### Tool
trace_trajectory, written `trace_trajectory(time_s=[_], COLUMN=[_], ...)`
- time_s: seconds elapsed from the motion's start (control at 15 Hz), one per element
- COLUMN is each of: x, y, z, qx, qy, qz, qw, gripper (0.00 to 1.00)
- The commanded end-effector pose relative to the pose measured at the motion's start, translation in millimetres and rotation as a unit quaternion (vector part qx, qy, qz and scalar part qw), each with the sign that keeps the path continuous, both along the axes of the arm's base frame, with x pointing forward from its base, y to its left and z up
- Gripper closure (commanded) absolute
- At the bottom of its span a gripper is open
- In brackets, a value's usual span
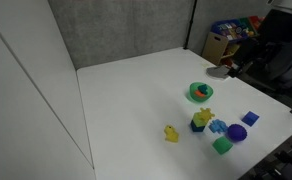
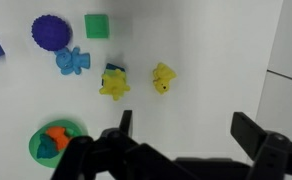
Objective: Remove the yellow toy from the green block and put it in the green bowl
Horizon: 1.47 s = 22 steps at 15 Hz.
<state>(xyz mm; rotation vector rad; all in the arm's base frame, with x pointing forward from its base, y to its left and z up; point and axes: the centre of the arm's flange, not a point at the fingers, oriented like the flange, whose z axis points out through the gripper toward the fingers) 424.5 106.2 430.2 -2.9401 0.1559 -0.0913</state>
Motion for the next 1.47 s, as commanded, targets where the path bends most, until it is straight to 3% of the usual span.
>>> trace_trajectory(time_s=[0.0,0.67,1.4], x=[36,72,102], y=[-4,-10,-10], z=[-24,-130,-220], qx=[-0.010,-0.076,-0.104], qy=[0.037,0.065,0.099], qz=[-0.018,-0.034,-0.072], qw=[0.9991,0.9944,0.9870], gripper=[0.00,0.00,0.00])
